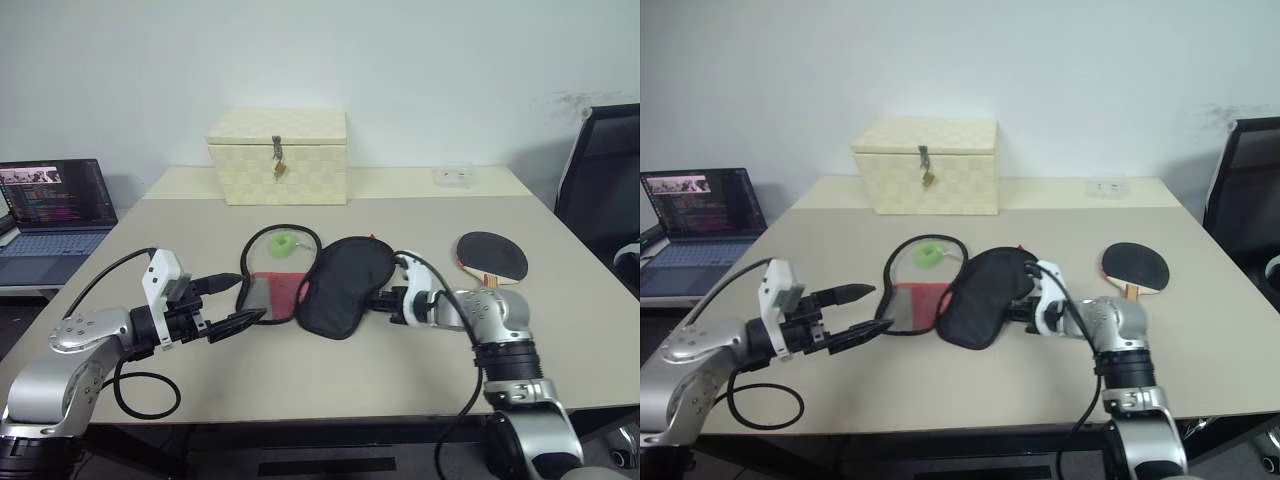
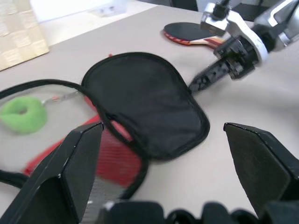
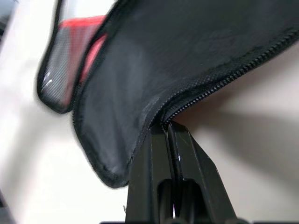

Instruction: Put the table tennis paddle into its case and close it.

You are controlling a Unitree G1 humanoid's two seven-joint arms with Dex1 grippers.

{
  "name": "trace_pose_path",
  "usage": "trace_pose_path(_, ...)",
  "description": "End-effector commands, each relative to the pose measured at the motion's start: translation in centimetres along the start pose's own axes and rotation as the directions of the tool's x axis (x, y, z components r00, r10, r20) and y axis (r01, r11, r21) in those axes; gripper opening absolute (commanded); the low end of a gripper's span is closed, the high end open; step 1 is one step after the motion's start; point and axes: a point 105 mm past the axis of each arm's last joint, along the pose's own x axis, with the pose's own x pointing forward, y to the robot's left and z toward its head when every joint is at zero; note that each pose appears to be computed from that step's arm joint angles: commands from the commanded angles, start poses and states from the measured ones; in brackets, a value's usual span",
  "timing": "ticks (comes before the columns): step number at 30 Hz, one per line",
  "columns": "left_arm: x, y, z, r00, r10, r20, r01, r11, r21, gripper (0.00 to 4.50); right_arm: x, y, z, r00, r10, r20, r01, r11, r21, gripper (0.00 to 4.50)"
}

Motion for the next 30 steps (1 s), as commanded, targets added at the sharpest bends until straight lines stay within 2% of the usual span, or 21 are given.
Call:
trace_pose_path(1,0.3,-0.2,1.3,0.999,-0.017,0.029,0.016,0.999,0.049,4.5,-0.8,0.0,2.6,0.998,0.005,0.07,-0.001,0.999,-0.055,0.02)
trace_pose_path(10,0.8,-0.1,1.4,0.999,-0.032,0.031,0.03,0.998,0.057,4.5,-2.1,-2.8,4.6,0.993,-0.065,0.096,0.076,0.991,-0.113,0.02)
trace_pose_path(17,1.1,-0.1,1.6,0.999,-0.039,0.032,0.037,0.997,0.066,4.5,-2.5,-4.0,3.9,0.993,-0.09,0.074,0.099,0.986,-0.131,0.02)
trace_pose_path(30,1.8,0.1,1.8,0.997,-0.064,0.035,0.061,0.995,0.079,4.5,-4.4,-6.0,4.3,0.985,-0.15,0.085,0.16,0.978,-0.134,0.02)
